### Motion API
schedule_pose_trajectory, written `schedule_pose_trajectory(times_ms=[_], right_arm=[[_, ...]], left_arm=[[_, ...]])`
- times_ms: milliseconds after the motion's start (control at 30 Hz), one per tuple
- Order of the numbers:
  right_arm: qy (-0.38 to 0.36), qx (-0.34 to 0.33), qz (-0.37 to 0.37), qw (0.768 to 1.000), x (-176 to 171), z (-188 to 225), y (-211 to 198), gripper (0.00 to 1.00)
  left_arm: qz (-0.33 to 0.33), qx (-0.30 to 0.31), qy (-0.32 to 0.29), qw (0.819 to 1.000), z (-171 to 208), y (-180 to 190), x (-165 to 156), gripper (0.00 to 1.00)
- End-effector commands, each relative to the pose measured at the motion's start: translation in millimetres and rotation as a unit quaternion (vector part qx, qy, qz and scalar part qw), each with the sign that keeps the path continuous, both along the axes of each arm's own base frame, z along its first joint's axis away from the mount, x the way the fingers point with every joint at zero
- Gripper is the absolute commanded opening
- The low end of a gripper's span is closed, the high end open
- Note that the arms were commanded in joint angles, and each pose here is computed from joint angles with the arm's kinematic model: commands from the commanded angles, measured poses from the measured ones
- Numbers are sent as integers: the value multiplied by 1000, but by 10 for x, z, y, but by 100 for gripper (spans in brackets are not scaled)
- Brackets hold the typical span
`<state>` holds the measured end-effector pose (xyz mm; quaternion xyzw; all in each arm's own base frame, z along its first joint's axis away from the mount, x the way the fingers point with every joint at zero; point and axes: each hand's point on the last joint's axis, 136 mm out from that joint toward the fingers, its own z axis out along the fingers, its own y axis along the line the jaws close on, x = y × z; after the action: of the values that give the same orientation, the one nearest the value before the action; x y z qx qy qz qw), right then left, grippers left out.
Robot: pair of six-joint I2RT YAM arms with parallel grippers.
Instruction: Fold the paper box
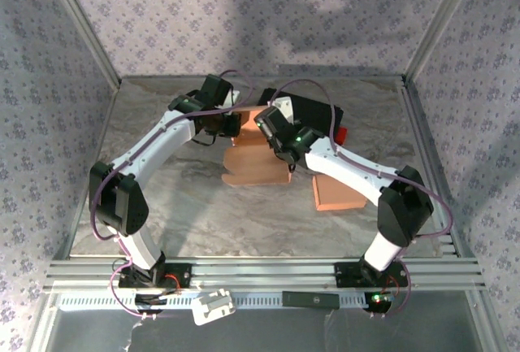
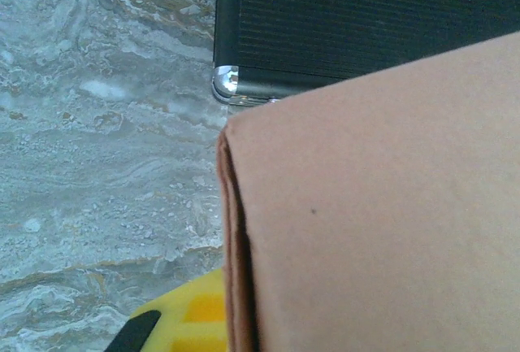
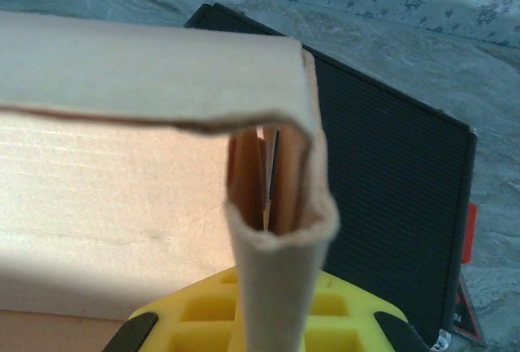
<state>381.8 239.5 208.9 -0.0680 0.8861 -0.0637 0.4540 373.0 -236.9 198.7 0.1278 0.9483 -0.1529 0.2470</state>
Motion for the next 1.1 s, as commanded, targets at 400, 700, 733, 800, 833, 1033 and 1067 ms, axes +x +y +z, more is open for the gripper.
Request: schedule_pose_trajectory(times_ms=[400, 700, 733, 800, 833, 1033, 1067], right_arm=[[25, 12, -20, 999, -185, -26, -7, 0], [30, 36, -20, 999, -237, 18, 0, 0], [30, 38, -19, 999, -240, 20, 9, 0], [31, 42, -19, 998, -240, 26, 16, 0], [32, 44, -18, 998, -242, 27, 21, 0], [34, 47, -23, 998, -263, 21, 15, 0], [35, 49, -23, 998, -263, 20, 14, 0]], left_arm=[[32, -26, -87, 995, 145, -8, 26, 16], [31, -30, -91, 995, -25, -11, 9, 23], [31, -30, -91, 995, -35, -17, 6, 24], [32, -24, -92, 995, -64, -12, -4, 25], [34, -22, -94, 995, -70, -7, -1, 22], [52, 26, -118, 991, -85, 69, -14, 0], [56, 40, -122, 990, -90, 85, -19, 0]])
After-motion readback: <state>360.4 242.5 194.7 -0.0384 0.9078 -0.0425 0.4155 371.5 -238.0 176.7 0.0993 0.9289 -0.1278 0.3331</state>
